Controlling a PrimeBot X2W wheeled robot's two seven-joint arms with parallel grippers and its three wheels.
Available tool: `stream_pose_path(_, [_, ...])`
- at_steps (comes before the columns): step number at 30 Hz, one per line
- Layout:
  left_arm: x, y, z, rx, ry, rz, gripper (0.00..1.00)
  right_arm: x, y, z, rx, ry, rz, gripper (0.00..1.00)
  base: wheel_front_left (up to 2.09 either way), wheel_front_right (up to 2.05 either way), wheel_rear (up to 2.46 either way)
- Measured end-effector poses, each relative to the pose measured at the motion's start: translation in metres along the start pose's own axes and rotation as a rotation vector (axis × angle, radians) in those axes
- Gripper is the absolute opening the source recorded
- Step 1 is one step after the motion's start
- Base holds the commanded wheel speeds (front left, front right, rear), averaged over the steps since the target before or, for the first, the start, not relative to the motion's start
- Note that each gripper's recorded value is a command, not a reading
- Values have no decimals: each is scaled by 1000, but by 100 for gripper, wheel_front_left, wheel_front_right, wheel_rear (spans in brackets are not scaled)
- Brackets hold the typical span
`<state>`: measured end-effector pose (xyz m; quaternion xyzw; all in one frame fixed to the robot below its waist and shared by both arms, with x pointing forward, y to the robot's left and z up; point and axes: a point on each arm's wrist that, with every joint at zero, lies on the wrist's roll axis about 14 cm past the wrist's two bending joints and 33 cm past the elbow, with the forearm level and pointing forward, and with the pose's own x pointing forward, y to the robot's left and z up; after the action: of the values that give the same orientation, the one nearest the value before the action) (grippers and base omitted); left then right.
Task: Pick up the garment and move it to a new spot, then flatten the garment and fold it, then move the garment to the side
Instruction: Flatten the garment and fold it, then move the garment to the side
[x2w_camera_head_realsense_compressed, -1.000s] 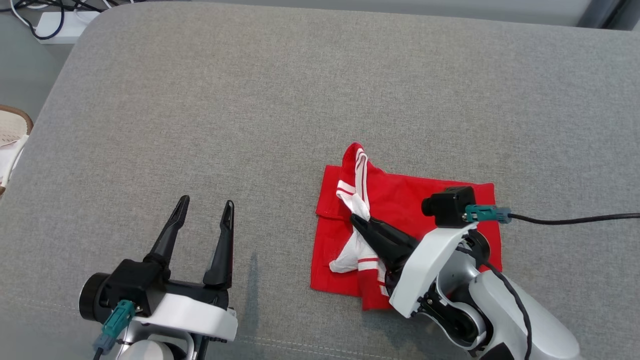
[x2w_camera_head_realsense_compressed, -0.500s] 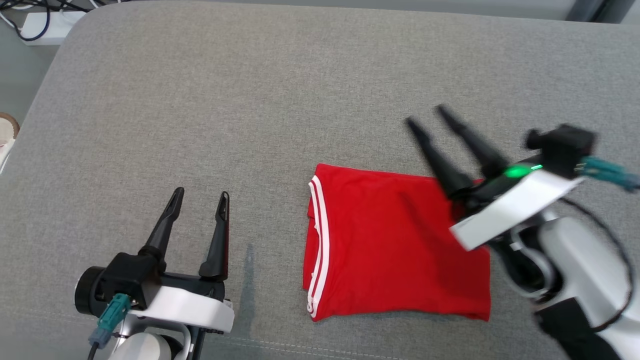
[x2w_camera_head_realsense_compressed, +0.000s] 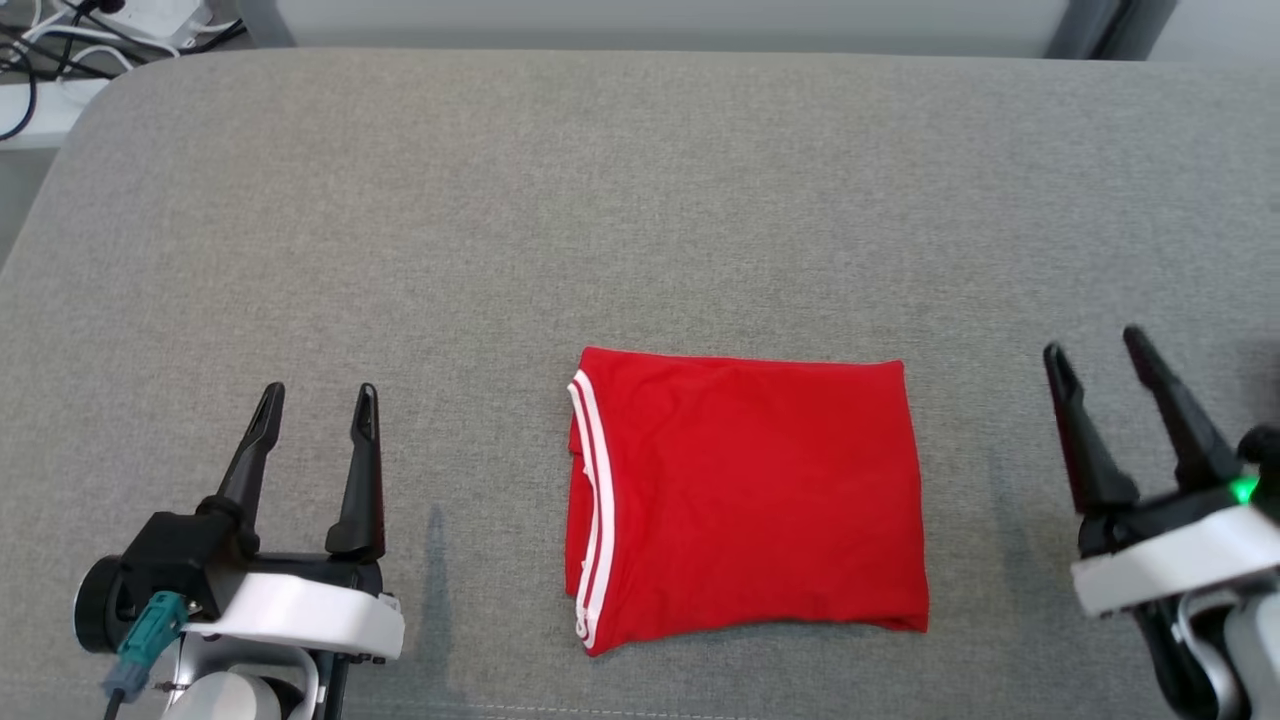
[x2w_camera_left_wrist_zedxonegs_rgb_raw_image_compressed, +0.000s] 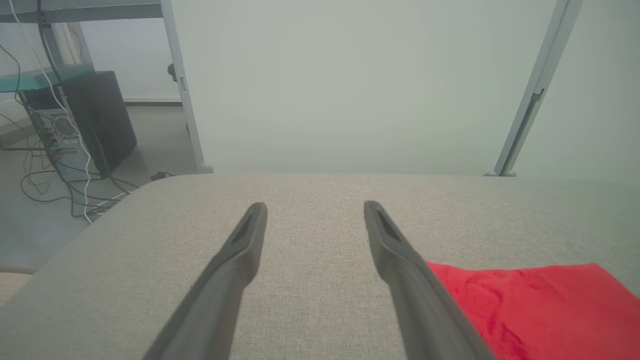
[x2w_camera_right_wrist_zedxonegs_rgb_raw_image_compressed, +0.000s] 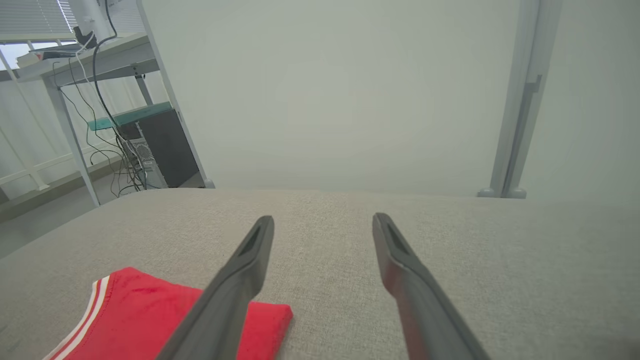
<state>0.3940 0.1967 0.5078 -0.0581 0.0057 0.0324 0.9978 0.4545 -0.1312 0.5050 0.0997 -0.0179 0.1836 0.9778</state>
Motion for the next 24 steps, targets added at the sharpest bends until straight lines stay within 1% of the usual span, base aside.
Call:
stream_pose_path(6, [-5, 11, 4, -49, -5, 41, 100, -38, 0, -20, 13, 49, -71, 100, 0, 0, 0])
stream_pose_path(11, [-13, 23, 8, -67, -19, 65, 100, -49, 2, -22, 18, 57, -87, 100, 0, 0, 0])
stream_pose_path(15, [-18, 33, 10, -37, -22, 36, 100, -50, 9, -24, 23, 59, -70, 100, 0, 0, 0])
stream_pose_path(20, [-24, 47, 11, 35, -24, 17, 100, -50, 20, -30, 23, 82, -40, 100, 0, 0, 0])
stream_pose_path(24, [-24, 48, 14, 52, -36, 13, 100, -52, 18, -35, 18, 103, -40, 100, 0, 0, 0])
